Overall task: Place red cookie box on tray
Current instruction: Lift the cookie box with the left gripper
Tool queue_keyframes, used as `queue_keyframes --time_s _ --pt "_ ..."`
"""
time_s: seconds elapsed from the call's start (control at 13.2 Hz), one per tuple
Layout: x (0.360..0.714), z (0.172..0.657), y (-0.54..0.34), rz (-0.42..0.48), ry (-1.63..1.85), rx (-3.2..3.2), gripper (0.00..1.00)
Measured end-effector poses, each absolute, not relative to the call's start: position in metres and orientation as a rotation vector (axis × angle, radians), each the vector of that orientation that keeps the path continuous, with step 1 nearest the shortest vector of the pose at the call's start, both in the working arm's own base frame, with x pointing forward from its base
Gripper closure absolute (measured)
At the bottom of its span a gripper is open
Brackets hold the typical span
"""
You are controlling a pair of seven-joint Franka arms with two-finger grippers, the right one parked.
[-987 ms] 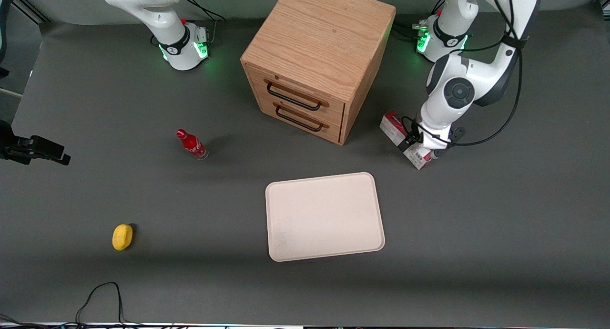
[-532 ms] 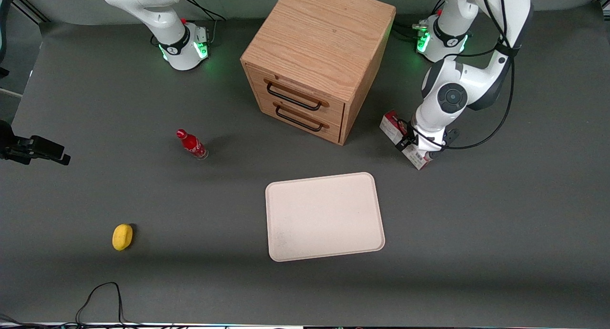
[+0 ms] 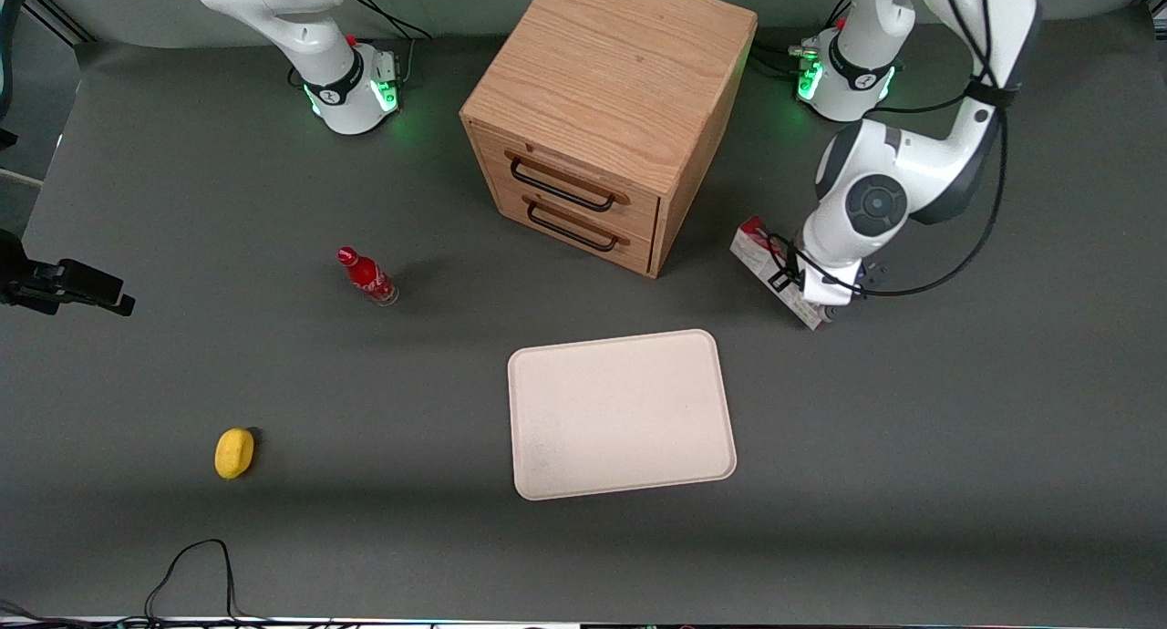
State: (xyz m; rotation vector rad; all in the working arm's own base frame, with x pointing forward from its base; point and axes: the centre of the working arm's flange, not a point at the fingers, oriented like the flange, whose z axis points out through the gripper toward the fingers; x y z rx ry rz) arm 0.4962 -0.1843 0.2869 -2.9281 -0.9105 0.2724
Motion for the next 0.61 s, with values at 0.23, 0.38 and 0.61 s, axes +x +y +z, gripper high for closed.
queue_keyframes --time_s 0.23,0.38,0.61 --pt "0.554 0.368 -0.144 0.297 -0.612 -3.018 0.97" --pt "0.580 0.429 -0.122 0.273 -0.432 -3.073 0.97" --pt "0.600 0.518 -0.121 0.205 -0.228 -3.128 0.97"
